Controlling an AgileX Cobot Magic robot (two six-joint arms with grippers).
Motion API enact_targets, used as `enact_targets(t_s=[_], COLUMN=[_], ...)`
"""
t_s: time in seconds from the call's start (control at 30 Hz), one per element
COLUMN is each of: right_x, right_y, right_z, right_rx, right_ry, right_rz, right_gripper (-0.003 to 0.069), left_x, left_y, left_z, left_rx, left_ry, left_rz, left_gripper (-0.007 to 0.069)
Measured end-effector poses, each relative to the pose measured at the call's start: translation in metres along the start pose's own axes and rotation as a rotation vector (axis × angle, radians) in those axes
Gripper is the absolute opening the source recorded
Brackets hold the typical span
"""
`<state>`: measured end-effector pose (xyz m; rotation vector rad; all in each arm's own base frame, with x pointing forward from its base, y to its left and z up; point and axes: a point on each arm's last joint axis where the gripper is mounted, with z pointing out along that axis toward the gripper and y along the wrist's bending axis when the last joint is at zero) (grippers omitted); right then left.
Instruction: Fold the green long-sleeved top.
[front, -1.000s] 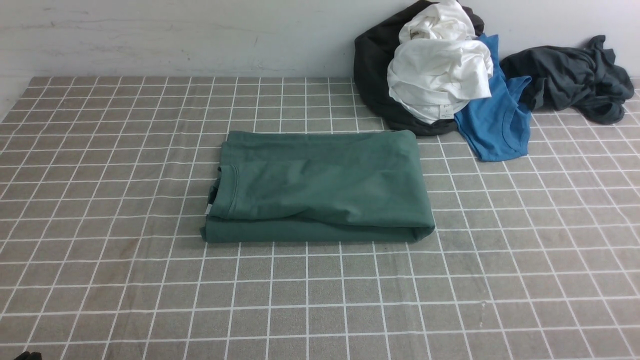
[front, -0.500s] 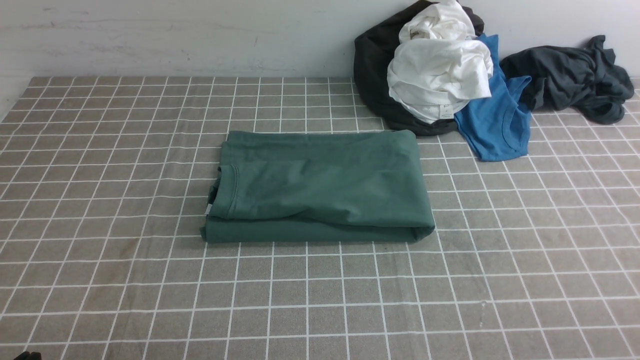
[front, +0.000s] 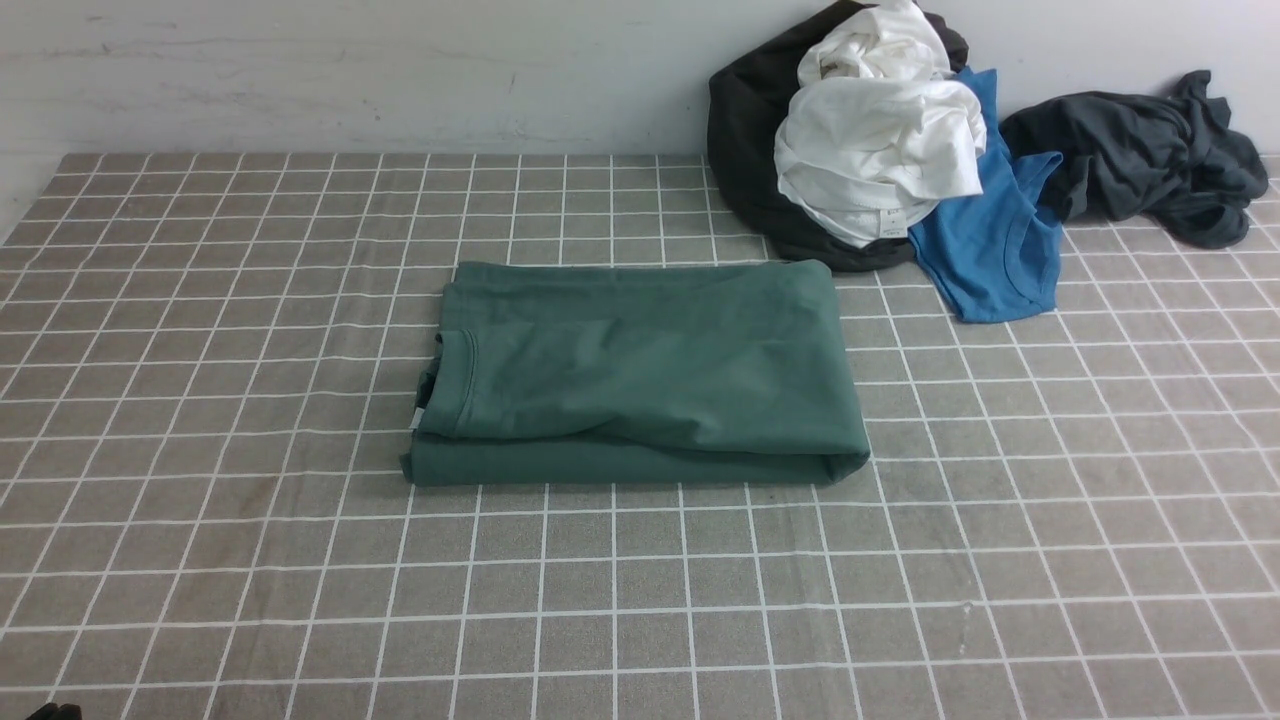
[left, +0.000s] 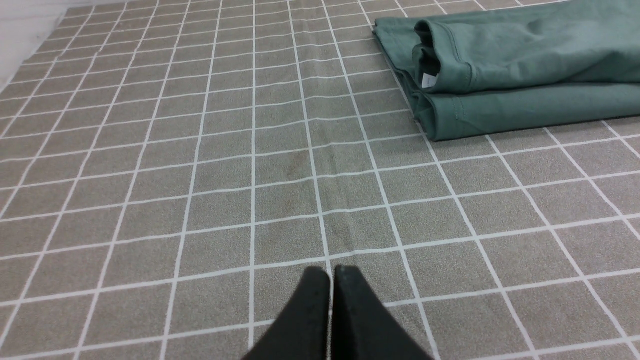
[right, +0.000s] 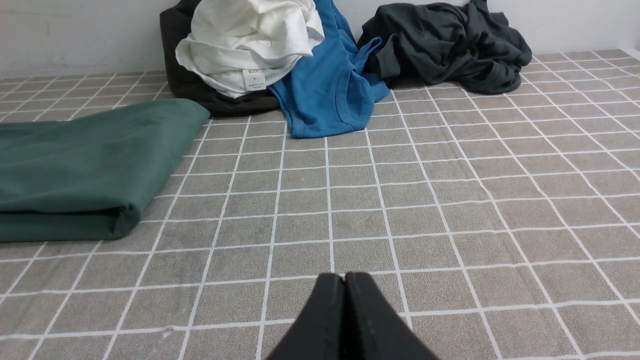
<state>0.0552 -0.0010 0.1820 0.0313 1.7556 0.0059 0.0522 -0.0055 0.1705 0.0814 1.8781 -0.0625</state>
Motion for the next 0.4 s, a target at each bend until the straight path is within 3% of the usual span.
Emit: enact_targets(t_s=[0.4], right_x=[0.0000], right_y=[0.0000], right_z=[0.0000], right_rx=[0.000], right_ry=[0.000], right_rz=[0.000], right_gripper=[-0.0013], left_x=[0.0000], left_y=[0.0016], left_z=[0.0000], left_rx=[-0.029], left_ry=[0.000], left_rz=[-0.010], left_gripper=[-0.0003])
